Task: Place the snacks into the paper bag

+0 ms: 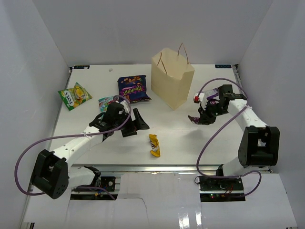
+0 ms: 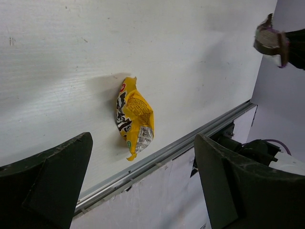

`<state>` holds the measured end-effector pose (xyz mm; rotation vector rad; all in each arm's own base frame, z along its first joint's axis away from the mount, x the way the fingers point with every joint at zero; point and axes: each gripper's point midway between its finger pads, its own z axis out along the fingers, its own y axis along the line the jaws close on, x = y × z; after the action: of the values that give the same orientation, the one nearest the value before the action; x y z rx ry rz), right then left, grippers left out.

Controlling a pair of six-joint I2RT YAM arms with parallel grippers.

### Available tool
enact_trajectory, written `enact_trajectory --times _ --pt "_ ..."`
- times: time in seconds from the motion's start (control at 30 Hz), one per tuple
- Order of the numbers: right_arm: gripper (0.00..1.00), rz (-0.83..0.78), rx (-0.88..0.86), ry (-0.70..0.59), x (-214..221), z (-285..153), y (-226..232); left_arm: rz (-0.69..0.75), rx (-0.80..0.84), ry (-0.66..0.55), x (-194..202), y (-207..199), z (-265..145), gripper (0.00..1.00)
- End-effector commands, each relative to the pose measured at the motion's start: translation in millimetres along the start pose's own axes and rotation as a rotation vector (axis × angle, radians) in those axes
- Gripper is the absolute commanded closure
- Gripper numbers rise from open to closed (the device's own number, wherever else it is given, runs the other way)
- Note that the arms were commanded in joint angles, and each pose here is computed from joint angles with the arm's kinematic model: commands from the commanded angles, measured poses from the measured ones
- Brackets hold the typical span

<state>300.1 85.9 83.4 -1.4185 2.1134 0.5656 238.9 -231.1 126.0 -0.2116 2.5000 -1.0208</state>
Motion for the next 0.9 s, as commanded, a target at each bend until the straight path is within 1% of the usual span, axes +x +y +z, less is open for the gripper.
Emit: enact_trajectory --times 0.0,0.03,0.07,0.13,0.17,0.2,0.23,0.27,0.3,0.33,0.37,0.4,0.43,0.47,0.5,0.6,0.67,0.7,0.77,0.8,0.87 --pt "0.85 -0.063 -0.112 -0.237 -71 -35 42 -0.006 -0.023 0.002 3 -2 1 0.02" --pt "0.85 -0.093 -0.083 -0.279 -92 -48 36 -0.004 -0.025 0.005 3 -2 1 0.02" --pt "0.85 -0.076 -0.091 -0.335 -111 -58 38 0.001 -0.022 0.010 5 -4 3 0.02" --pt "0.87 -0.103 -0.057 -0.419 -148 -79 31 0.010 -0.024 0.019 7 -5 4 0.02" --pt "0.88 -0.061 -0.041 -0.479 -177 -99 27 0.018 -0.023 0.023 8 -7 5 0.02" --pt "0.90 -0.094 0.005 -0.538 -203 -111 16 0.023 -0.023 0.025 8 -8 6 0.02" --pt "0.92 -0.071 0.026 -0.571 -220 -118 8 0.030 -0.024 0.027 9 -8 7 0.02" --pt "0.92 0.029 0.047 -0.612 -244 -131 3 0.034 -0.025 0.031 11 -10 8 0.02" --pt "0.92 0.025 0.085 -0.663 -265 -137 -12 0.040 -0.026 0.035 12 -11 9 0.02" --pt "0.92 0.070 0.141 -0.671 -277 -140 -24 0.042 -0.030 0.034 12 -12 9 0.02" --pt "0.92 0.092 0.143 -0.711 -304 -150 -20 0.050 -0.036 0.034 15 -13 10 0.02" --pt "0.92 0.132 0.154 -0.708 -312 -140 -32 0.055 -0.035 0.033 15 -15 11 0.02" --pt "0.92 0.166 0.214 -0.721 -321 -142 -44 0.058 -0.036 0.038 19 -16 11 0.02" --pt "0.92 0.166 0.222 -0.751 -339 -146 -44 0.059 -0.044 0.030 18 -16 12 0.02" --pt "0.92 0.243 0.218 -0.748 -342 -134 -54 0.058 -0.048 0.033 21 -16 13 0.02" --pt "0.92 0.280 0.293 -0.771 -356 -123 -73 0.061 -0.065 0.033 26 -17 15 0.02" --pt "0.85 0.291 0.354 -0.783 -359 -120 -87 0.065 -0.075 0.039 30 -17 16 0.02" --pt "0.74 0.303 0.373 -0.781 -358 -118 -94 0.066 -0.086 0.039 32 -15 17 0.03" --pt "0.61 0.303 0.397 -0.771 -355 -116 -99 0.071 -0.096 0.046 34 -16 19 0.03" --pt "0.49 0.289 0.399 -0.764 -353 -115 -98 0.080 -0.102 0.050 36 -15 20 0.04" --pt "0.39 0.266 0.387 -0.759 -351 -116 -93 0.087 -0.111 0.062 38 -15 25 0.05"
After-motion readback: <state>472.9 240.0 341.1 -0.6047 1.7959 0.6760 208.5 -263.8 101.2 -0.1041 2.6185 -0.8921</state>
